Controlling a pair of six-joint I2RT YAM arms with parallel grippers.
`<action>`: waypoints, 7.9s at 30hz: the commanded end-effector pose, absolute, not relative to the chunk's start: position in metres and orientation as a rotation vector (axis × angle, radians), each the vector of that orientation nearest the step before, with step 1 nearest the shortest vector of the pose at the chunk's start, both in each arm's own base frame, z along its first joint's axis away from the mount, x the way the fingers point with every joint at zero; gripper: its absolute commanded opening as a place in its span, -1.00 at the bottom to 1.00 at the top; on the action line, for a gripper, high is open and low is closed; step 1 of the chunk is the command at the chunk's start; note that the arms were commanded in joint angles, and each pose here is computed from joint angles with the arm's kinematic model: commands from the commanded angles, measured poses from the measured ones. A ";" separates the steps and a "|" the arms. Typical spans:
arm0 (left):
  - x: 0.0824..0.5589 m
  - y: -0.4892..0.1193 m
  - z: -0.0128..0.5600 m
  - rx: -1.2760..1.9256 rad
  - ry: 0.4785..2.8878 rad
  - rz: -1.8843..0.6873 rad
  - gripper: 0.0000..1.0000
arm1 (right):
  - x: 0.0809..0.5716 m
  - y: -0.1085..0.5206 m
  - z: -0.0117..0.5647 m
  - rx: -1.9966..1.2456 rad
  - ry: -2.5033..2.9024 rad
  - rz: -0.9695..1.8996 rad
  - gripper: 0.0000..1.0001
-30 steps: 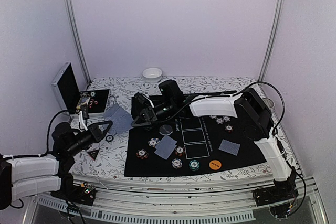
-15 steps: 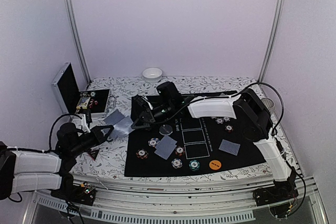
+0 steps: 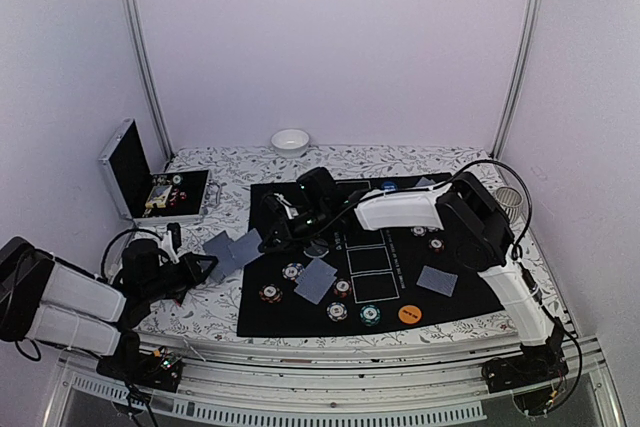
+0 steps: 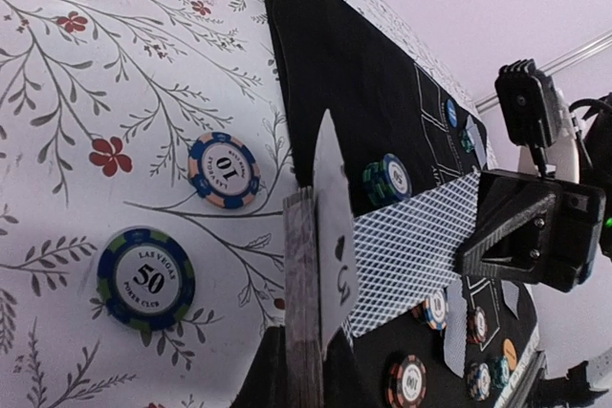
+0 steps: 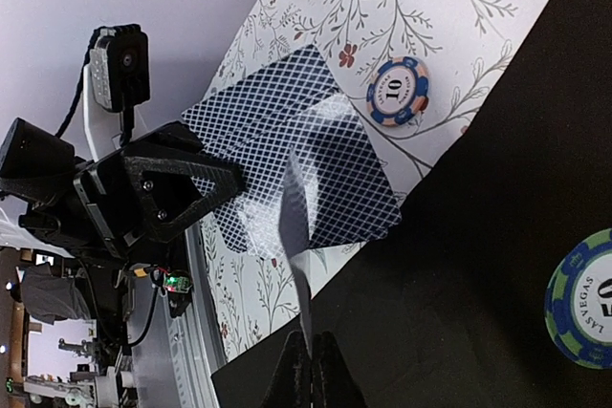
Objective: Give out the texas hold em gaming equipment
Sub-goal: Pick up the poker card from the face-down deck piles, then distribute the poker card in the big blind area, then pick up the poker card from the face-down deck piles.
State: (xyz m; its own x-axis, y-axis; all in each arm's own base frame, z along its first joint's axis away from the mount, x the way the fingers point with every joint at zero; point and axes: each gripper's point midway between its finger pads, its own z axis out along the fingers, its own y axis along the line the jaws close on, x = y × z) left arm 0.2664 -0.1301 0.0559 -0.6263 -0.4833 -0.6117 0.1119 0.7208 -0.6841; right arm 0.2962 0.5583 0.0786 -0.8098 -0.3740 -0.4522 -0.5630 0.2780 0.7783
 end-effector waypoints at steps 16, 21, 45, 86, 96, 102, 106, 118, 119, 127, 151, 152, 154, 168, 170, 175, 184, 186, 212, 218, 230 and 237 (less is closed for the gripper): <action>0.278 -0.124 0.090 -0.227 1.959 -0.858 -1.00 | 0.293 0.296 0.161 -0.064 2.508 1.107 -0.96; 0.281 -0.125 0.101 -0.200 1.934 -0.855 -1.00 | 0.262 0.215 0.114 0.325 2.592 1.002 -0.96; 0.280 -0.123 0.109 -0.186 1.916 -0.848 -1.00 | 0.210 0.129 0.040 0.995 2.531 0.896 0.07; 0.218 -0.192 0.233 0.372 1.501 -1.252 -1.00 | 0.246 0.545 0.259 -1.215 1.645 1.412 0.72; 0.218 -0.200 0.231 0.390 1.500 -1.311 -1.00 | 0.251 0.548 0.236 -1.208 1.730 1.407 -0.96; 0.219 -0.202 0.226 0.390 1.522 -1.323 -1.00 | 0.266 0.540 0.235 -1.142 1.782 1.405 -0.95; 0.233 -0.195 0.216 0.298 1.584 -1.257 -1.00 | 0.298 0.530 0.224 -0.963 1.897 1.180 -0.25; 0.240 -0.191 0.211 0.283 1.606 -1.196 -1.00 | 0.280 0.535 0.248 -1.017 1.713 0.807 -0.23; 0.240 -0.192 0.212 0.285 1.605 -1.196 -1.00 | 0.277 0.537 0.247 -1.032 1.708 0.819 -0.24; 0.231 -0.199 0.212 0.361 1.597 -1.239 -1.00 | 0.270 0.542 0.264 -1.113 1.641 0.907 -0.16; 0.231 -0.199 0.217 0.345 1.579 -1.216 -1.00 | 0.280 0.528 0.239 -1.007 1.810 0.901 -0.48; 0.232 -0.199 0.218 0.343 1.579 -1.215 -1.00 | 0.279 0.528 0.238 -1.012 1.811 0.906 -0.44; 0.232 -0.198 0.218 0.343 1.578 -1.215 -1.00 | 0.279 0.526 0.238 -1.011 1.815 0.901 -0.43; 0.234 -0.198 0.215 0.336 1.590 -1.201 -1.00 | 0.229 0.535 0.260 -1.213 1.636 1.112 -0.40; 0.234 -0.198 0.215 0.339 1.590 -1.197 -1.00 | 0.223 0.534 0.262 -1.243 1.615 1.136 -0.40; 0.235 -0.197 0.213 0.337 1.599 -1.192 -1.00 | 0.197 0.537 0.266 -1.352 1.534 1.275 -0.31; 0.234 -0.198 0.214 0.344 1.594 -1.194 -1.00 | 0.207 0.546 0.263 -1.325 1.561 1.487 -0.06; 0.233 -0.197 0.213 0.343 1.597 -1.193 -1.00 | 0.215 0.545 0.256 -1.296 1.613 1.522 -0.06; 0.263 -0.175 0.137 0.056 1.928 -1.051 -1.00 | 0.272 0.564 0.174 -1.013 1.974 1.485 -0.97; 0.266 -0.161 0.093 -0.053 2.056 -0.994 -1.00 | 0.288 0.578 0.136 -0.923 2.072 1.460 -0.97; 0.267 -0.144 0.044 -0.133 2.193 -0.932 -1.00 | 0.304 0.587 0.093 -0.850 2.154 1.394 -0.97; 0.265 -0.145 0.032 -0.133 2.222 -0.955 -0.94 | 0.316 0.578 0.095 -0.816 2.155 1.343 -0.97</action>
State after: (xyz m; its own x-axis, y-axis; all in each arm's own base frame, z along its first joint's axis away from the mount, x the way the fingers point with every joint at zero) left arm 0.2705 -0.1514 0.0473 -0.7271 -0.3550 -0.5876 0.2009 0.7084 -0.6766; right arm 0.2880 0.5842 0.0775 -0.7261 -0.3072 -0.6151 -0.6873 0.3030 0.6601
